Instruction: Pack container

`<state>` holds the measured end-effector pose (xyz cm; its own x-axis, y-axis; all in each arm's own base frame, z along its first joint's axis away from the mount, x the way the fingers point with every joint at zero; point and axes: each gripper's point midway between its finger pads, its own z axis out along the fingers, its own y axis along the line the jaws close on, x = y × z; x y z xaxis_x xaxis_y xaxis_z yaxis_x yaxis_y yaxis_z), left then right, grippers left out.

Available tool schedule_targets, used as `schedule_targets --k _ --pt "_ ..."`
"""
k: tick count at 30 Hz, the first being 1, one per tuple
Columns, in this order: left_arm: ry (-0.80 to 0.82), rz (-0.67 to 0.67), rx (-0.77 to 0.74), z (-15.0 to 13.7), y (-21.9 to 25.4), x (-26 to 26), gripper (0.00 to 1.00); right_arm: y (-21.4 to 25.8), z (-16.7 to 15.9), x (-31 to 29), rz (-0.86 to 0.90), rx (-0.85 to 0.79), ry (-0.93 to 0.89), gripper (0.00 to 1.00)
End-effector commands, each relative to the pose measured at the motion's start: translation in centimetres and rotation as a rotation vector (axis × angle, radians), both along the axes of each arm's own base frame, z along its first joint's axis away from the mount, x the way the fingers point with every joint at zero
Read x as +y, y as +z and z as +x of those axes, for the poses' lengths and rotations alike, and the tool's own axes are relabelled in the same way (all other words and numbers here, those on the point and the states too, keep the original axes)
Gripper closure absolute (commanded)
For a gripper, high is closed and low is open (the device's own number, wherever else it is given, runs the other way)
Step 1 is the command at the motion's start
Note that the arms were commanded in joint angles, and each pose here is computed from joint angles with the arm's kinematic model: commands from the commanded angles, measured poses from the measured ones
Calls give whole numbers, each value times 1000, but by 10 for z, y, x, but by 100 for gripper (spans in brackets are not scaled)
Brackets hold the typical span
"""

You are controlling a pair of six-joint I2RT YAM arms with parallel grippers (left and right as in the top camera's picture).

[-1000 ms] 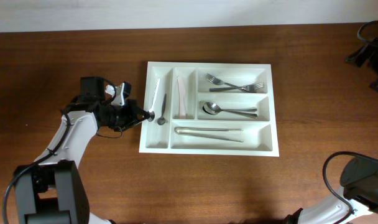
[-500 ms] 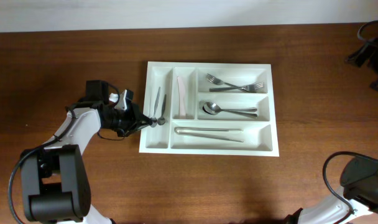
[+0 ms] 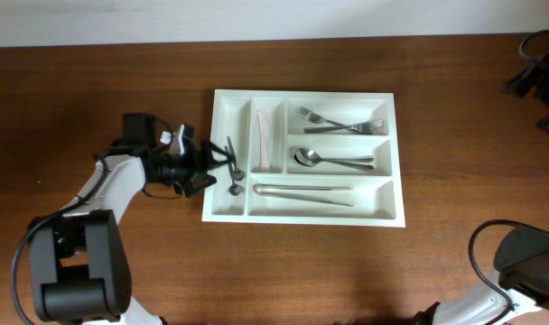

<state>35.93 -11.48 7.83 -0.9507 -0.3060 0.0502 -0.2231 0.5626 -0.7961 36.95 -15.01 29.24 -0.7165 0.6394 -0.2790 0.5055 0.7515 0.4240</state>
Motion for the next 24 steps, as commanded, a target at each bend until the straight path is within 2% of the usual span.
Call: schedule_targets --k 1,5,9,12,18,20,22,24 --pt "-12 -136 -121 21 44 7 1 -2 1 1 12 3 1 1" --pt "15 -130 -292 42 92 33 1 -2 1 1 12 3 1 1" --pt "83 20 -482 58 138 77 1 -2 1 1 12 3 1 1" --pt "169 288 -524 58 149 124 1 -2 1 1 12 3 1 2" --pt "297 1007 -440 26 169 230 1 -2 1 1 12 3 1 1" --pt "306 1138 -425 17 180 246 1 -2 1 1 12 3 1 1" --pt "288 1203 -431 13 186 251 1 -2 1 1 12 3 1 1" --pt "187 1259 -470 12 189 251 1 -2 1 1 12 3 1 1"
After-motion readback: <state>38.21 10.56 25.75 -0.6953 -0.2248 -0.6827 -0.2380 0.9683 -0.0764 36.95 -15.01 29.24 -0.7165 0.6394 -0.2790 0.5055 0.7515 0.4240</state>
